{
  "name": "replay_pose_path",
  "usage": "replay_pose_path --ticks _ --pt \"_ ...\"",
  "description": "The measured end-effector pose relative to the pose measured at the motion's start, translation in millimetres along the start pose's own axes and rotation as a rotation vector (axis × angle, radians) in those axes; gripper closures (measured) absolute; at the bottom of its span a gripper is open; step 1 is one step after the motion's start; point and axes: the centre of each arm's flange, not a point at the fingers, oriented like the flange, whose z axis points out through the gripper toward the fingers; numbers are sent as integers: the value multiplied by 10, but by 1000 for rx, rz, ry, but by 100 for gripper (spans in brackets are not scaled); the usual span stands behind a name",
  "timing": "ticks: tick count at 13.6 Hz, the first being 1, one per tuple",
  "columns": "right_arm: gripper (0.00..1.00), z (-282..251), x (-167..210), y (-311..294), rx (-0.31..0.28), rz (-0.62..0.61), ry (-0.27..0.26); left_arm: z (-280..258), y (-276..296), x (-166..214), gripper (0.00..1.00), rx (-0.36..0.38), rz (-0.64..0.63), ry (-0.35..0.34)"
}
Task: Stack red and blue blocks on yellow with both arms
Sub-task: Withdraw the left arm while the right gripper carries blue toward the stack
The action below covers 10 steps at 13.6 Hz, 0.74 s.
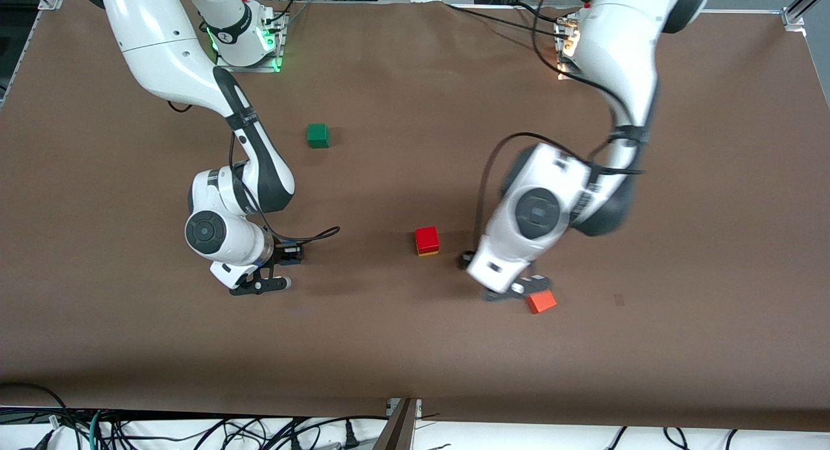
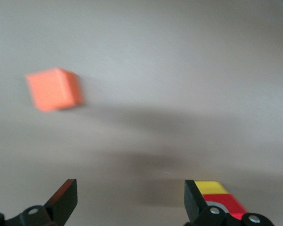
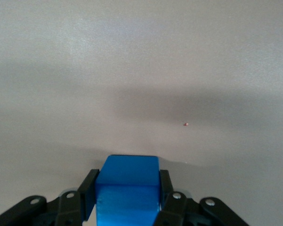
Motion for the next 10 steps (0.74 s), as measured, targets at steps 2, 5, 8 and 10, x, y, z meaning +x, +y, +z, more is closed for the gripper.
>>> replay_pose_path --ticks 2,5,8,10 --pt "44 -69 -3 -97 2 -14 -3 -400 -682 320 0 -3 24 5" --pt "44 -600 -47 -304 6 -44 -56 -958 -1622 576 0 -8 13 8" --pt "44 -1495 -152 -733 21 -58 -85 -1468 -2335 576 0 -8 56 -9" --pt "44 -1858 -251 -1249 41 -32 -54 -1852 -2597 480 0 -13 58 7"
